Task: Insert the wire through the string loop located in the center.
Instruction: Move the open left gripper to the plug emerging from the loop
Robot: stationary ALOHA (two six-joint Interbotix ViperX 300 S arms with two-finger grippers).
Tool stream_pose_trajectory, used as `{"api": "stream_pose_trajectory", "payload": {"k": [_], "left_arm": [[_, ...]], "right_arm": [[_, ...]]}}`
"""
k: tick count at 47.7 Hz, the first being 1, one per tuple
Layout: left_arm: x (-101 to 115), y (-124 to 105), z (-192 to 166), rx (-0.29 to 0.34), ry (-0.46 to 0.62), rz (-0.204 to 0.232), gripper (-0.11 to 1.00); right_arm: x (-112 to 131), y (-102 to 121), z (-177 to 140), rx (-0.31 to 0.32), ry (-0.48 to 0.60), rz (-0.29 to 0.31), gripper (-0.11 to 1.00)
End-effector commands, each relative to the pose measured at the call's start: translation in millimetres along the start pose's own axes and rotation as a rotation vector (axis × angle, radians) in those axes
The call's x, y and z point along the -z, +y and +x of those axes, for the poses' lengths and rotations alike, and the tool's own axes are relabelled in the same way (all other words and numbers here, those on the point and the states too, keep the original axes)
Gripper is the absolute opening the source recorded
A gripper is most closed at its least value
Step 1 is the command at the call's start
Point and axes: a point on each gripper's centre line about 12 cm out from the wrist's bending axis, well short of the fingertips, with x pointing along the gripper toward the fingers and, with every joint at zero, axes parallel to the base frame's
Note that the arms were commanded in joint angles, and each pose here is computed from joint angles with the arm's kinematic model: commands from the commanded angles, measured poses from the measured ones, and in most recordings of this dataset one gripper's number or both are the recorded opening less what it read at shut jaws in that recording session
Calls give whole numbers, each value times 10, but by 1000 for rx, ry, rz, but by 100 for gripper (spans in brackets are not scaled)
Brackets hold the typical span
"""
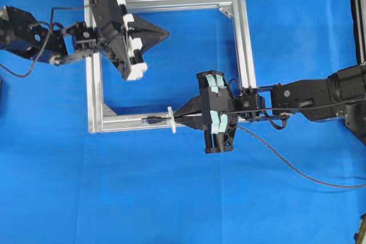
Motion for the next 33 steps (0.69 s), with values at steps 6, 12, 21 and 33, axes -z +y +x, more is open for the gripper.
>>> {"api": "stream_pose_trajectory", "payload": {"k": [6,12,21,33], "left_arm": [[-92,-398,-142,107,-29,7,0],[-47,-650,-276,178,-20,6,0],[-25,-961,-507,277,-13,-26,0],[-15,-1177,-583,340,-8,-34,0]], "right_arm": [[-101,17,-14,-5,-30,-3,-2],[-100,23,-15,-6,-30,-4,-2],[-100,25,-15,-7,-30,-7,-2],[-103,31,-15,-9,-33,-9,-2]]}}
